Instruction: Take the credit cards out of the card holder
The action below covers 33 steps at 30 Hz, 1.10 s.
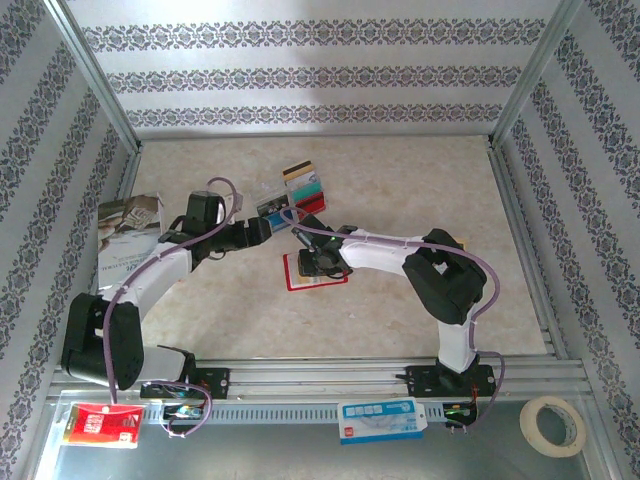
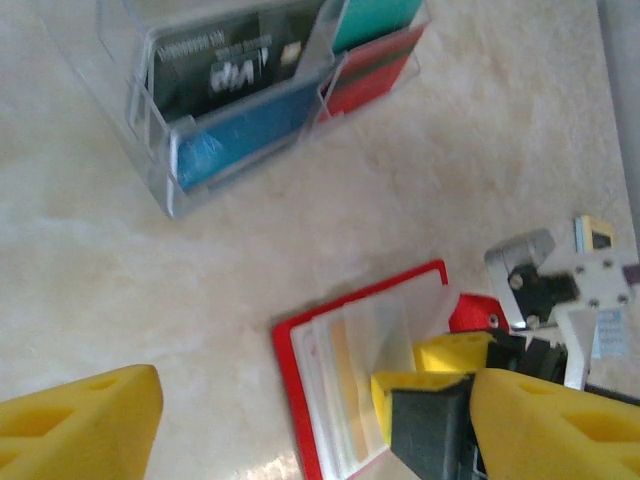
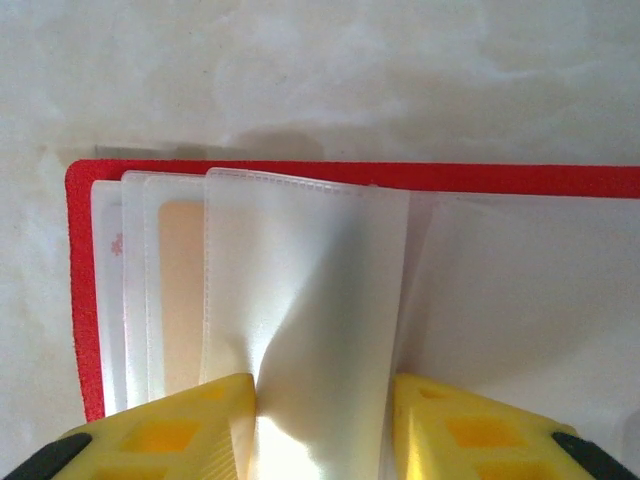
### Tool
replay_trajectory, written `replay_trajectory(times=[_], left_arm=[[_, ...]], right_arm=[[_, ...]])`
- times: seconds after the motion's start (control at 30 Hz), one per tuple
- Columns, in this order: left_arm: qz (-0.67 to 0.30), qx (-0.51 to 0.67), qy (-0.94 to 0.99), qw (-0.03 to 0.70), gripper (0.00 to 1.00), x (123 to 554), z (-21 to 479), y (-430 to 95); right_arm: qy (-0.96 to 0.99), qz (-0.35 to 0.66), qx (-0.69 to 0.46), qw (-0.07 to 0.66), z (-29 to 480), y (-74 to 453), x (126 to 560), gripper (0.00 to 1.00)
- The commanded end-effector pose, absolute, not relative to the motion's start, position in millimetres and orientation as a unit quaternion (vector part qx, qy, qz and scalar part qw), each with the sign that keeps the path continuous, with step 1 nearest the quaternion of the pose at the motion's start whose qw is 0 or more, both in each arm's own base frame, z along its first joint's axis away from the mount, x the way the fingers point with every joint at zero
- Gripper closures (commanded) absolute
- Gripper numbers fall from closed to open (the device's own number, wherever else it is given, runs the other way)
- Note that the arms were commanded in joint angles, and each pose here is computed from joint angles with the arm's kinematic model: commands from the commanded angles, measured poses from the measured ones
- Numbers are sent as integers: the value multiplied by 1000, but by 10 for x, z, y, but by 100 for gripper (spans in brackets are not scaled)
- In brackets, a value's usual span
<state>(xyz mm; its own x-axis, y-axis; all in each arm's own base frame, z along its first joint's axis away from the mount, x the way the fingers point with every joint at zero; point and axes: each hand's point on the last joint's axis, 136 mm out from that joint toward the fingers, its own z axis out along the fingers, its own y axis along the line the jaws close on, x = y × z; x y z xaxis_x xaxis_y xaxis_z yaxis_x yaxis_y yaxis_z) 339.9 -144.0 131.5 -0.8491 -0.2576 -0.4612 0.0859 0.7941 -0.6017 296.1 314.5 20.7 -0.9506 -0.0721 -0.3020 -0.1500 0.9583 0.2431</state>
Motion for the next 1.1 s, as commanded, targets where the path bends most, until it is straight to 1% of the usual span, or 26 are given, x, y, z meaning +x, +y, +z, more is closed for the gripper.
replay_trajectory(times=[0.0, 0.13, 0.2, 0.27, 0.3, 0.37, 0.43, 0.47, 0.6, 0.83, 0.9, 1.07], left_arm=[[-340, -58, 913, 219, 27, 3272, 1269, -1633], [-368, -56, 911, 177, 43, 3175, 1126, -1931], [-381, -51, 909, 164, 49, 3145, 1072, -2090], [-396, -38, 903, 161, 52, 3137, 1029, -2249], [-400, -31, 901, 163, 56, 3137, 1010, -2313], [-396, -28, 904, 161, 61, 3142, 935, -2372], [-390, -31, 907, 155, 68, 3144, 850, -2395], [-391, -32, 907, 153, 71, 3147, 820, -2407], [-395, -42, 907, 140, 81, 3152, 710, -2437], [-396, -44, 910, 119, 90, 3168, 526, -2500], [-378, -46, 917, 117, 92, 3154, 426, -2453], [-325, -43, 939, 102, 93, 3061, 219, -2291]], right_arm=[[986, 108, -43, 119, -23, 2937, 2855, 63], [984, 118, -29, 130, 4, 2897, 2884, 67], [982, 126, -24, 139, 16, 2894, 2905, 70], [981, 131, -22, 142, 22, 2890, 2908, 72], [980, 134, -20, 145, 34, 2886, 2920, 73], [979, 138, -19, 147, 43, 2882, 2920, 74], [979, 141, -17, 147, 44, 2866, 2918, 75], [979, 144, -16, 146, 47, 2873, 2916, 77], [978, 151, -11, 144, 49, 2879, 2920, 78], [977, 156, -11, 147, 98, 2906, 2945, 78], [976, 158, -10, 151, 130, 2904, 2957, 78], [973, 149, -2, 177, 293, 2831, 3005, 76]])
